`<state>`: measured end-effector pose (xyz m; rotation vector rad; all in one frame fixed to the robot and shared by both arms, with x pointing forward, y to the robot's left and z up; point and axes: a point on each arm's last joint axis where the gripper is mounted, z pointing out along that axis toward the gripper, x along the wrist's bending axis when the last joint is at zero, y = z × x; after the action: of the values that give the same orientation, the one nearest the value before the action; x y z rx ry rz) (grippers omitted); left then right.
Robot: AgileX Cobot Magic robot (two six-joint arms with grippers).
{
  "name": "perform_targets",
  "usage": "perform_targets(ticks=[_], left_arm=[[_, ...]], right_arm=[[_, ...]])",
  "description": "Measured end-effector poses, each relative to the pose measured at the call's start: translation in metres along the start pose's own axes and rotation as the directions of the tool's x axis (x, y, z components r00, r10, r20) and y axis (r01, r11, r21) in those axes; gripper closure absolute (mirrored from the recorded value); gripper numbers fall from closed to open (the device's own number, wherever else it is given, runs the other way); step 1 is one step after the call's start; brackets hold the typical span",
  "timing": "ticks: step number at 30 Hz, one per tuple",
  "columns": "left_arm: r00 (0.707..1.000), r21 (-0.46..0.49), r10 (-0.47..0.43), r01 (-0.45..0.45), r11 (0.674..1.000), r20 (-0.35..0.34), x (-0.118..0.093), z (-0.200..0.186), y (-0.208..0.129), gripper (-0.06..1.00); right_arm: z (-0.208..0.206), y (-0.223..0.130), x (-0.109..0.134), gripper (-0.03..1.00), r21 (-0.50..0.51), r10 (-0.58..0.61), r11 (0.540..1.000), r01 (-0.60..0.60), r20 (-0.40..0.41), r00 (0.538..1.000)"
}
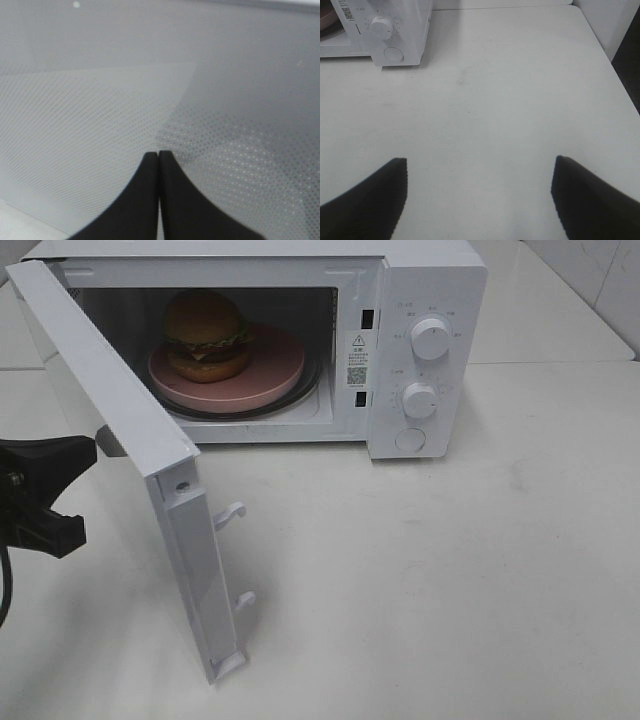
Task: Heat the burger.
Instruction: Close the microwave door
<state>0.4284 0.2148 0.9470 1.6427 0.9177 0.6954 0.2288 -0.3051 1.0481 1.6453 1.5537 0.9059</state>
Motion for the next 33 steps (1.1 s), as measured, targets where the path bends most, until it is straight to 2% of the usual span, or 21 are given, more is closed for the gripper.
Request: perform_targets(ticks=[12,33], left_arm=[[0.998,0.010,-0.036,0.037,0.999,-0.042,-0.022,0.038,0.002,0.94],[0.985,-0.077,-0.057,0.045,0.996,-0.163,-0.044,0.118,0.040,0.94]], right_arm=[[0.000,0.000,0.000,0.20,0.000,0.000,1.000,0.000,0.000,1.000],[0.000,0.000,0.000,0.20,0.000,0.000,1.000,0.000,0.000,1.000]])
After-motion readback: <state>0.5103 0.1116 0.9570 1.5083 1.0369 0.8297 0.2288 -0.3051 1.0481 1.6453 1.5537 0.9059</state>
